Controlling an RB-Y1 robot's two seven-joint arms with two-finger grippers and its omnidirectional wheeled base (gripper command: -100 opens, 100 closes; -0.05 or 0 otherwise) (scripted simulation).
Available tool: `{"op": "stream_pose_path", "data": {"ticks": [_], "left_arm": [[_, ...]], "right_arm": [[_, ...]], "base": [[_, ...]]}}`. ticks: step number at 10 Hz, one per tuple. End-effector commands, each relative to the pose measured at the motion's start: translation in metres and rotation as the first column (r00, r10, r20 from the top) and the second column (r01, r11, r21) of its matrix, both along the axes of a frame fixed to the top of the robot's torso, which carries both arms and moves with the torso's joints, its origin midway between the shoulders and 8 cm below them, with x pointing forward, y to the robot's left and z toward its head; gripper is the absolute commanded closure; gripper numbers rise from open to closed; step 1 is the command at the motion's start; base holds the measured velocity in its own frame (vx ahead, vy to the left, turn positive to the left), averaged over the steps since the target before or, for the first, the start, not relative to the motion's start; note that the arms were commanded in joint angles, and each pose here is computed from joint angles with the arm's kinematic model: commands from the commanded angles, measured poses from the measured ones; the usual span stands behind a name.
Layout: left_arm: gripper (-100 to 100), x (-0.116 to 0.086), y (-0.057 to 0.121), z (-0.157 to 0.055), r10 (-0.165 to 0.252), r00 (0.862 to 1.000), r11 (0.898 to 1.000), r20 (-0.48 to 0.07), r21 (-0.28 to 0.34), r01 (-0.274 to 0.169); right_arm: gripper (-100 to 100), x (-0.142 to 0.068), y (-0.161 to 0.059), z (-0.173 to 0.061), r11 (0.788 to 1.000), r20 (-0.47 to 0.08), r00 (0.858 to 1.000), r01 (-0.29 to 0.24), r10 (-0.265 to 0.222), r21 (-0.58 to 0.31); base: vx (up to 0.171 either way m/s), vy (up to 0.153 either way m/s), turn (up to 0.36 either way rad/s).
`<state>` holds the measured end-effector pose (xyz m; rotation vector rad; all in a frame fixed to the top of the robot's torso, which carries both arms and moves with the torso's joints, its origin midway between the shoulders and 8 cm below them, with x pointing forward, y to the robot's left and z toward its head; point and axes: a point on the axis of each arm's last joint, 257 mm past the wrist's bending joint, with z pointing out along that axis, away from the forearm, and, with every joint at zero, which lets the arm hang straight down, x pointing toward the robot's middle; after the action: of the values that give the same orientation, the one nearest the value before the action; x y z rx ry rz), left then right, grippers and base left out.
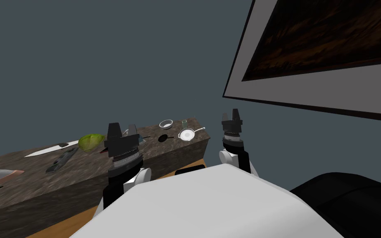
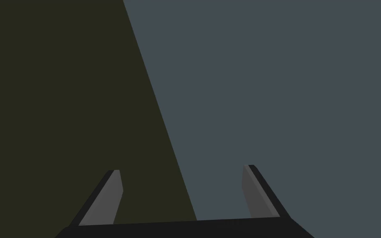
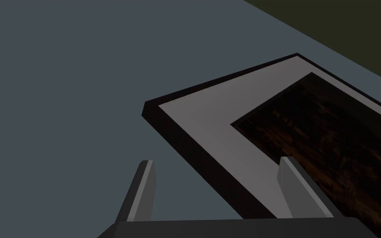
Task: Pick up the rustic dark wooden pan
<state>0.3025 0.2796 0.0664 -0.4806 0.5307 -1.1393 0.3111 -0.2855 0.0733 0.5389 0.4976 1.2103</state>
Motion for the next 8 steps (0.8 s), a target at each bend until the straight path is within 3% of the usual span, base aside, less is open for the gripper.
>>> {"op": "stream_pose_path", "data": {"ticks": [1,5,6,8], "left_arm": [[-100,0.012,-0.003,-0.006,-0.027,0.999,1.000,-0.035,0.012,0.027],[-100,0.040,-0.005,-0.022,-0.070,0.990,0.997,-0.120,0.013,0.072],[-100,0.040,-0.005,-0.022,-0.070,0.990,0.997,-0.120,0.013,0.072],[-100,0.063,-0.007,-0.035,-0.100,0.978,0.995,-0.182,0.003,0.102]], "right_arm": [[0,0.000,0.000,0.000,1.000,0.000,1.000,0.000,0.000,0.000],[0,0.000,0.000,0.000,1.000,0.000,1.000,0.000,0.000,0.000],[0,0.000,0.000,0.000,1.000,0.000,1.000,0.000,0.000,0.000],[0,0.000,0.000,0.000,1.000,0.000,1.000,0.000,0.000,0.000]], "base": [[-0.015,0.016,0.059],[-0.028,0.024,0.045],[-0.019,0.013,0.023],[-0.023,0.019,0.063]]}}
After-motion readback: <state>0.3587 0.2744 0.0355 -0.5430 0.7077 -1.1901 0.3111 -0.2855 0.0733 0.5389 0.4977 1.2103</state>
